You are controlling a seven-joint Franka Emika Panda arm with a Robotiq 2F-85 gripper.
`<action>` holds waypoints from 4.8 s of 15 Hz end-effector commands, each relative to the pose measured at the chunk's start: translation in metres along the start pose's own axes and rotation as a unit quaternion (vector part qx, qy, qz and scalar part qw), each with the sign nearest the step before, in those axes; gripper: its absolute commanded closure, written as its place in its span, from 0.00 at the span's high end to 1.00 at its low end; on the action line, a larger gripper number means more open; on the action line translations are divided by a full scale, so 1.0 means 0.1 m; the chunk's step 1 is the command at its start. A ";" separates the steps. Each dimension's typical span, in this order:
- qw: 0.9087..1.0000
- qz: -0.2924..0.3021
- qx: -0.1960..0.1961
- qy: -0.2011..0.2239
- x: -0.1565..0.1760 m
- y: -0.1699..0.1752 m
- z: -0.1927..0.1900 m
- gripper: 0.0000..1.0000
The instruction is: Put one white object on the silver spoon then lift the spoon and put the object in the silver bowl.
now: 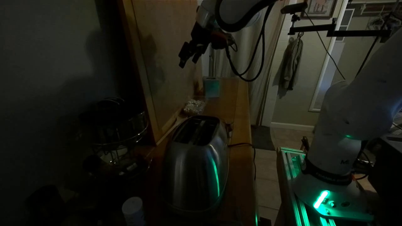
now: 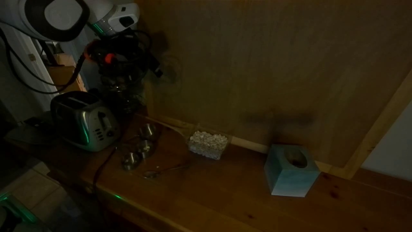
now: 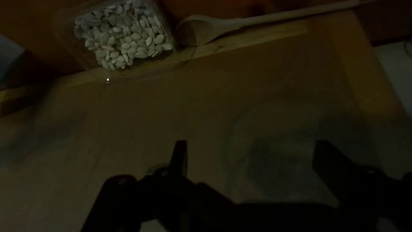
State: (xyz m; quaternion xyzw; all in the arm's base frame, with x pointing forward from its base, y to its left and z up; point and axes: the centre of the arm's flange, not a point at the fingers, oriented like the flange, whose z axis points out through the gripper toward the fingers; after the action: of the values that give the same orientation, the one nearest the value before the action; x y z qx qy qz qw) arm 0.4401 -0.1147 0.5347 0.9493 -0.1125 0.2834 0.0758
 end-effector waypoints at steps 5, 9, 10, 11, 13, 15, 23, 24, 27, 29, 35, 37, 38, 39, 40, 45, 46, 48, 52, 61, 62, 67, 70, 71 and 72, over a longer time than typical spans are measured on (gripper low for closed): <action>0.999 -0.002 -0.038 -0.034 0.26 0.37 0.11 1.00; 0.988 -0.050 -0.056 -0.135 0.36 0.65 0.24 1.00; 0.984 -0.062 -0.054 -0.160 0.36 0.70 0.28 1.00; 0.979 -0.076 -0.054 -0.183 0.36 0.75 0.33 1.00; 0.970 -0.113 -0.020 -0.216 0.33 0.84 0.46 1.00; 0.961 -0.153 0.011 -0.231 0.33 0.96 0.65 1.00; 0.966 -0.112 0.004 -0.231 0.21 1.00 0.77 1.00; 0.966 -0.108 0.012 -0.233 0.21 1.11 0.91 1.00; 0.961 -0.090 0.039 -0.259 0.17 1.38 1.27 1.00; 0.957 -0.091 0.061 -0.268 0.13 1.49 1.45 1.00; 0.960 -0.102 0.084 -0.248 0.08 1.70 1.98 1.00; 0.966 -0.098 0.083 -0.224 0.09 1.79 2.16 1.00; 0.969 -0.095 0.085 -0.213 0.11 1.83 2.23 1.00; 0.971 -0.092 0.087 -0.205 0.10 1.86 2.31 1.00; 0.973 -0.091 0.084 -0.195 0.12 1.90 2.38 1.00; 0.977 -0.080 0.091 -0.173 0.11 2.01 2.66 0.99; 0.978 -0.078 0.090 -0.171 0.13 2.02 2.71 0.74; 0.979 -0.077 0.086 -0.169 0.14 2.06 2.79 0.71; 0.978 -0.076 0.079 -0.177 0.10 2.13 2.91 0.57; 0.977 -0.067 0.074 -0.189 0.04 2.22 2.99 0.00; 0.977 -0.067 0.074 -0.189 0.04 2.22 2.98 0.00; 0.977 -0.066 0.077 -0.190 0.07 2.17 2.88 0.00; 0.974 -0.067 0.080 -0.200 0.10 2.13 2.73 0.00; 0.974 -0.066 0.079 -0.203 0.10 2.12 2.68 0.00; 0.973 -0.064 0.077 -0.209 0.10 2.12 2.61 0.00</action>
State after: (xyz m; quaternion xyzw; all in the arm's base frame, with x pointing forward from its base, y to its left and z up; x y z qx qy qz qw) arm 0.5367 -0.3806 0.3189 0.9947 -0.0378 0.0955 -0.0036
